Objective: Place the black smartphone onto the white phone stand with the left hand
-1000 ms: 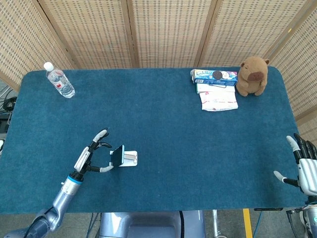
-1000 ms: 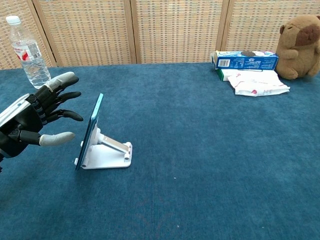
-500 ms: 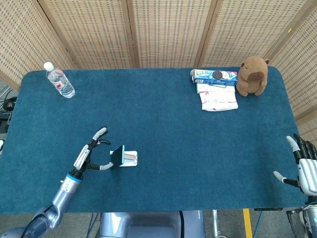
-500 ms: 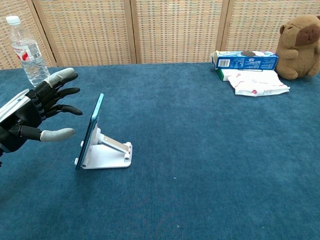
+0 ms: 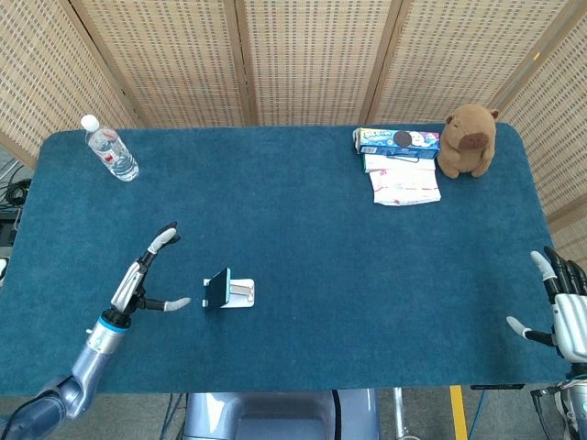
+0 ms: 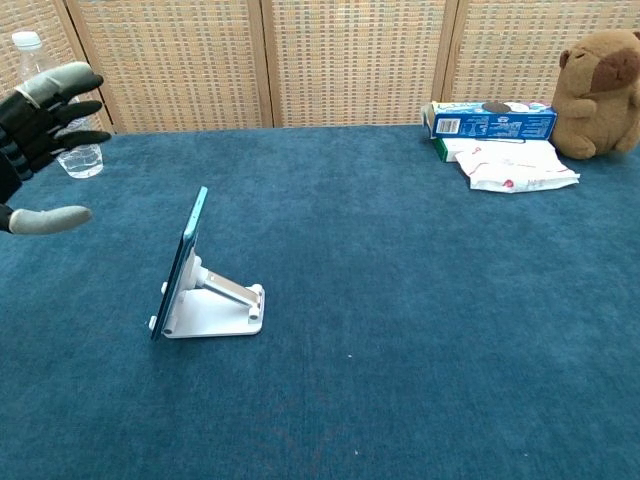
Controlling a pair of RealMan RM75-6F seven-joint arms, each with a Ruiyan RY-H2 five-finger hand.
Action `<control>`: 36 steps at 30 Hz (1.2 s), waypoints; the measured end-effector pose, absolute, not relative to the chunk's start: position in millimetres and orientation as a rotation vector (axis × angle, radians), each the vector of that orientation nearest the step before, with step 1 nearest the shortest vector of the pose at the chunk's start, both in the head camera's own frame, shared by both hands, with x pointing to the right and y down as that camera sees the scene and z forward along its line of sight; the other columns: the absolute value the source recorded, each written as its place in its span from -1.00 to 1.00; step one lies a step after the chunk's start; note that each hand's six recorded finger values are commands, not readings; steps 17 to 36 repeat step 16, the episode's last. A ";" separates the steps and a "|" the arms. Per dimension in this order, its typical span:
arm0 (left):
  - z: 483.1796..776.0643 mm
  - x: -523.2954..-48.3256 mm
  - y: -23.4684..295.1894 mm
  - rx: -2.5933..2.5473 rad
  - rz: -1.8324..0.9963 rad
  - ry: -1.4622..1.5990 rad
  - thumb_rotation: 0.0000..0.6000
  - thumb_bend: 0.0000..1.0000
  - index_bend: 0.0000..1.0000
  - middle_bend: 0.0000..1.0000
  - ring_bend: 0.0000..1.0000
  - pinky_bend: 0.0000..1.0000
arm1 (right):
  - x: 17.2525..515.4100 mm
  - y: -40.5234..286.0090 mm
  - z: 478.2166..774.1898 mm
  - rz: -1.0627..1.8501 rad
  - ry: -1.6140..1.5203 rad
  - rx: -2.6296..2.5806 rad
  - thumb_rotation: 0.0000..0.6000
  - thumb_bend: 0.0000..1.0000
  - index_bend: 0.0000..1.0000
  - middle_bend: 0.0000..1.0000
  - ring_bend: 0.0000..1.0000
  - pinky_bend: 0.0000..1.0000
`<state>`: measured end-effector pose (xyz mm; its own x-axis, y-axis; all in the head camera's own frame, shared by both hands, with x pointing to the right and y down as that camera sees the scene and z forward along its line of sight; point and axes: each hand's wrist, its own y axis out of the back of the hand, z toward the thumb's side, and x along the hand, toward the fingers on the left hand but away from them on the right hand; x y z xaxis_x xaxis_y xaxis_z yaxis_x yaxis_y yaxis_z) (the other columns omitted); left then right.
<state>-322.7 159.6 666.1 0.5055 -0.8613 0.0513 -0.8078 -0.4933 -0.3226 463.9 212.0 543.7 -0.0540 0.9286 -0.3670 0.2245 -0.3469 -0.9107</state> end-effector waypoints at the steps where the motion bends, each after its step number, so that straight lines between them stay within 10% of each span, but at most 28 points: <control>1: 661.7 -326.5 156.9 -2.477 -0.314 1.402 0.94 -0.96 -1.00 -1.00 -1.00 -0.97 | 463.6 212.1 543.2 1.444 -1.245 -1.600 1.00 -1.00 -1.00 -1.00 -1.00 -1.00; 16: 550.3 -433.2 133.4 -1.993 -1.101 1.083 1.00 -1.00 -1.00 -1.00 -1.00 -1.00 | 461.2 214.4 533.4 1.412 -1.257 -1.585 1.00 -1.00 -1.00 -1.00 -1.00 -1.00; 36: 550.3 -433.2 133.4 -1.993 -1.101 1.083 1.00 -1.00 -1.00 -1.00 -1.00 -1.00 | 461.2 214.4 533.4 1.412 -1.257 -1.585 1.00 -1.00 -1.00 -1.00 -1.00 -1.00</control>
